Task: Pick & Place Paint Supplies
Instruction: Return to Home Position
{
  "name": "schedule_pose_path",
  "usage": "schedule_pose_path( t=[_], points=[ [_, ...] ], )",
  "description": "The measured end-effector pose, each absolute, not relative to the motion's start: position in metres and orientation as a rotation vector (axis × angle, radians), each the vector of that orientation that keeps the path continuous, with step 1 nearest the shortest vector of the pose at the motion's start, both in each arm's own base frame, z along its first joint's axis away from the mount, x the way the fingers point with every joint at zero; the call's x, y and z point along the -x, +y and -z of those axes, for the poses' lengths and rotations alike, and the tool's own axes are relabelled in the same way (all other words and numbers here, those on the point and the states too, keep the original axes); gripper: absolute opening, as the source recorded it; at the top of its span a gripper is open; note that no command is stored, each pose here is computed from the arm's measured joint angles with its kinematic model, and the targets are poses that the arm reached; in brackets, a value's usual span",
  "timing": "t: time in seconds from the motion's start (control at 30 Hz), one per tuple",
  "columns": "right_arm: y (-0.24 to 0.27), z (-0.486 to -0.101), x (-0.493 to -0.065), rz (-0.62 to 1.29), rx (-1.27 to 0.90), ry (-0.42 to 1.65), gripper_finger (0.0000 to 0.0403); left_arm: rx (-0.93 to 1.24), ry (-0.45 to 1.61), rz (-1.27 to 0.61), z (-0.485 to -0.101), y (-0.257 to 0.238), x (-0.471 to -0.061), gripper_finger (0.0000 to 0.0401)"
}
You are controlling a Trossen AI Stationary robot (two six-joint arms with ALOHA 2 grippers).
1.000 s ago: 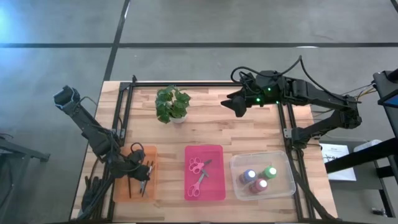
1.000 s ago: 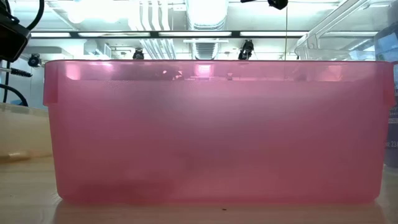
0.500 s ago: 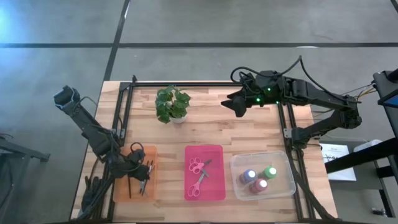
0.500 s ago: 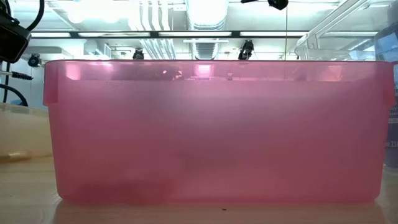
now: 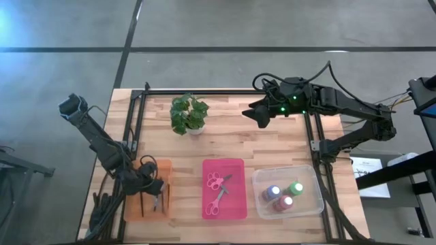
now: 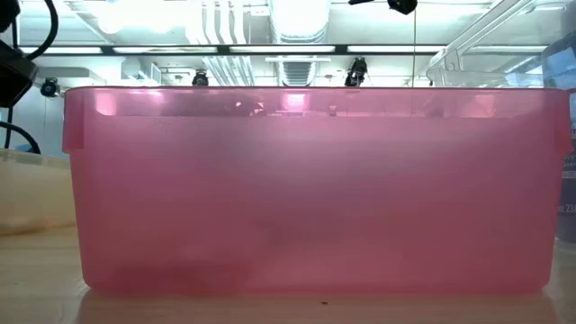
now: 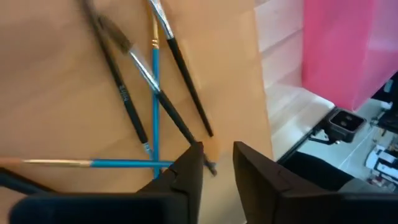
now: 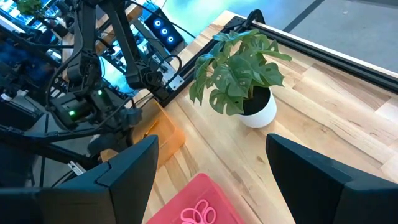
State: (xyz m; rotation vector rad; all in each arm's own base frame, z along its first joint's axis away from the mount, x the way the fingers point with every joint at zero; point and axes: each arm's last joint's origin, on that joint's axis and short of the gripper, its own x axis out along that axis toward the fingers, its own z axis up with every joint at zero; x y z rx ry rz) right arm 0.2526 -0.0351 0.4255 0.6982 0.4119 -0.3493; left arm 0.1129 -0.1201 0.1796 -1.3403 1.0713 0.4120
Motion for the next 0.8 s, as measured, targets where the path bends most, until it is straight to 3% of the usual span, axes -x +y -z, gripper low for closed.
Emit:
schedule_pose_path(
  t=[0.37, 0.53, 0.67, 0.8],
  points=[
    [-0.035, -0.425, -0.253, 0.350, -0.702, 0.412, 0.0293, 1.339, 1.067, -0.405, -0.180, -0.120, -0.113, 0.0134],
    [-0.035, -0.426, -0.253, 0.350, -0.701, 0.411, 0.0293, 1.235, 0.875, -0.160, -0.193, -0.128, -0.125, 0.0133],
    [-0.035, -0.426, -0.253, 0.349, -0.700, 0.412, 0.0293, 0.978, 0.574, 0.070, -0.214, -0.133, -0.140, 0.0108],
    [-0.035, -0.426, -0.253, 0.348, -0.700, 0.412, 0.0293, 0.678, 0.377, 0.144, -0.233, -0.119, -0.154, 0.0038]
  ],
)
